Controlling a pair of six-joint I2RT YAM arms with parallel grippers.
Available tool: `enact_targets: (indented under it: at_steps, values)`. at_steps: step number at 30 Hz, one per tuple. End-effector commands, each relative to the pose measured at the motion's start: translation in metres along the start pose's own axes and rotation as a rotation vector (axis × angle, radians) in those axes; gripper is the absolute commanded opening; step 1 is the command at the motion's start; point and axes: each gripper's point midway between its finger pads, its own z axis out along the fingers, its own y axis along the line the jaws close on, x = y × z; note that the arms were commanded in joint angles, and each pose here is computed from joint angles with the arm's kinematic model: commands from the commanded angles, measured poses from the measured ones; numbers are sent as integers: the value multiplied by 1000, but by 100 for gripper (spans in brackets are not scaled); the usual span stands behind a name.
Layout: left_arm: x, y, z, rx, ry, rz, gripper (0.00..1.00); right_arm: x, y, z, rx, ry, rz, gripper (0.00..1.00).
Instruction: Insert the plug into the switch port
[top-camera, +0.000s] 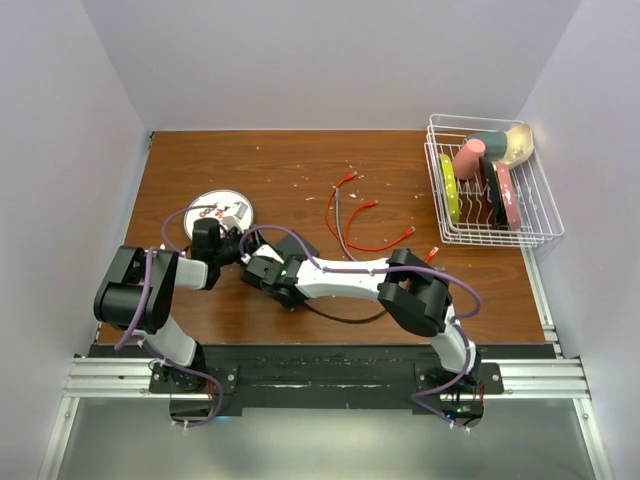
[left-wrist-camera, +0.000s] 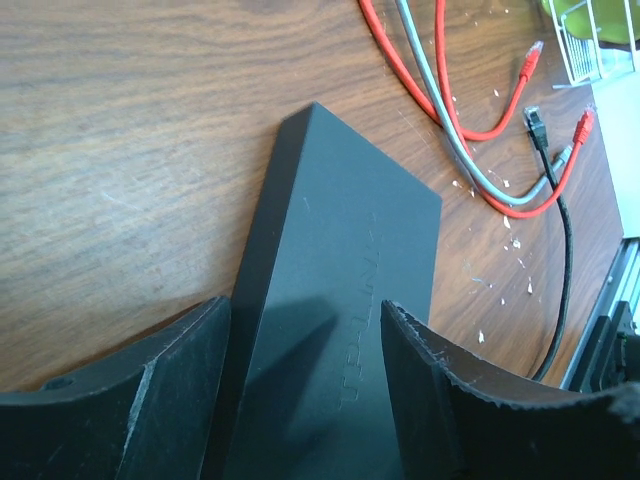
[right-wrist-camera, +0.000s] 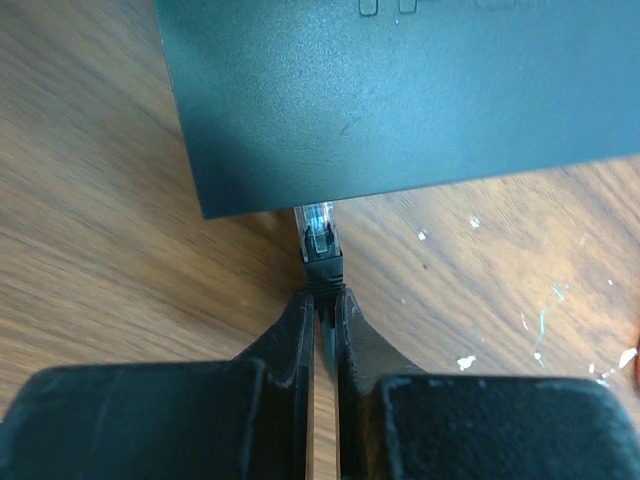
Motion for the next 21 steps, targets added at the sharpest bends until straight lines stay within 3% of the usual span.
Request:
enact_targets:
  at_steps: [1,13,21]
  values:
    - [10,-7,-2,45,30,-32,66,-15,16,12,-42,-23,34,0]
    - [11,-7,-2,60,21,-63,70,-2,18,10,-59,25,24,0]
    - [6,6,-11,-12,-32,-98,74,7,18,7,-63,25,34,0]
